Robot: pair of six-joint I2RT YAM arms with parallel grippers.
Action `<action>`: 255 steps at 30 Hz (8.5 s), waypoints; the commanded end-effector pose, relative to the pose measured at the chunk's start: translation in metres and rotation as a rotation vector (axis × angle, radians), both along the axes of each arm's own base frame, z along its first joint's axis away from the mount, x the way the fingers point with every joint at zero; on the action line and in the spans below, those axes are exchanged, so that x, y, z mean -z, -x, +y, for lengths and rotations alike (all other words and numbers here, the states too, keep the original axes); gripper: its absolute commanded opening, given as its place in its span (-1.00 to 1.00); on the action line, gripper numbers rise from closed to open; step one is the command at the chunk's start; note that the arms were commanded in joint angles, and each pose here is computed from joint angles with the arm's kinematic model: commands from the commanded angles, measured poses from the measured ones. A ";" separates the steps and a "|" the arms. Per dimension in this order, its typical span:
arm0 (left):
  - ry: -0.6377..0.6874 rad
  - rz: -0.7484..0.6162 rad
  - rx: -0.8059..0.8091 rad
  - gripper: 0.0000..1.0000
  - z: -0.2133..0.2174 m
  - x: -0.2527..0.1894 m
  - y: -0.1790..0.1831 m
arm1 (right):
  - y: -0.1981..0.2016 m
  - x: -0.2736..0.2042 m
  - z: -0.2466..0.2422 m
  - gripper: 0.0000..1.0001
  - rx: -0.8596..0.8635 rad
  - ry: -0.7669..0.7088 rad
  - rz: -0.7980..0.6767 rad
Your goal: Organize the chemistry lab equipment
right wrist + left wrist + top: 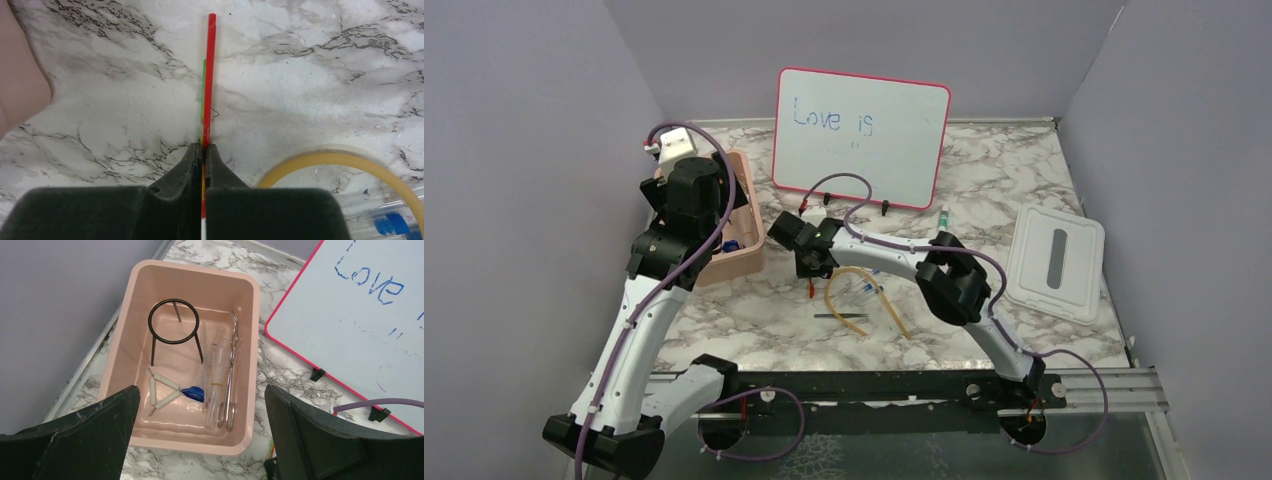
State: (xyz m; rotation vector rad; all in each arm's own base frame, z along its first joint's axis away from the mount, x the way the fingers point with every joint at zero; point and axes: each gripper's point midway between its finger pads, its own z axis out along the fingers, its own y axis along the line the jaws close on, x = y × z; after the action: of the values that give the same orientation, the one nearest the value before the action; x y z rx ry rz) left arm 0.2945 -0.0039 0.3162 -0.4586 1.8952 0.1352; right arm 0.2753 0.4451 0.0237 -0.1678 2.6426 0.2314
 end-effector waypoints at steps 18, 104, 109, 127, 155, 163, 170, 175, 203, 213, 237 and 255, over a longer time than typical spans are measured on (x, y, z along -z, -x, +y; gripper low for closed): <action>0.250 -0.047 0.765 0.88 -0.140 0.001 0.001 | -0.004 -0.166 -0.019 -0.99 -0.084 -0.595 -0.504; 0.195 0.447 0.319 -0.43 -0.027 0.141 -0.106 | 0.040 -0.158 -0.134 0.14 -0.004 -0.604 -0.495; 0.203 0.318 0.415 -0.25 -0.042 0.085 -0.093 | 0.033 -0.153 -0.147 0.14 0.068 -0.550 -0.500; 0.228 0.358 1.029 0.11 -0.223 0.096 -0.006 | 0.024 -0.098 -0.187 0.11 0.275 -0.448 -0.291; 0.030 0.804 0.811 -0.12 -0.227 0.288 0.011 | 0.032 -0.082 -0.208 0.09 0.308 -0.432 -0.281; 0.013 0.896 0.833 -0.42 -0.225 0.314 0.021 | 0.030 -0.083 -0.209 0.09 0.312 -0.433 -0.285; -0.010 0.878 0.862 -1.00 -0.228 0.302 0.019 | 0.031 -0.090 -0.212 0.08 0.327 -0.446 -0.298; -0.027 0.771 0.895 -1.00 -0.232 0.252 0.009 | 0.032 -0.098 -0.213 0.07 0.334 -0.464 -0.308; -0.144 0.089 0.566 -1.00 -0.144 -0.057 -0.038 | 0.033 -0.124 -0.221 0.03 0.372 -0.512 -0.341; -0.239 0.047 0.134 -1.00 -0.017 -0.088 -0.048 | 0.031 -0.130 -0.217 0.02 0.357 -0.518 -0.347; -0.326 0.283 -0.021 -1.00 0.027 0.027 -0.068 | 0.033 -0.113 -0.214 0.02 0.345 -0.498 -0.312; -0.206 0.036 -0.022 -1.00 0.034 -0.060 -0.054 | 0.033 -0.115 -0.215 0.02 0.345 -0.500 -0.318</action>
State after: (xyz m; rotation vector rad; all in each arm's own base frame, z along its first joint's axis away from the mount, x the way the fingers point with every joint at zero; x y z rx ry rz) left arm 0.3670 0.0316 0.2905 -0.2915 2.1026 0.4943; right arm 0.2377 0.2292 0.1303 0.3675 2.2014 0.6518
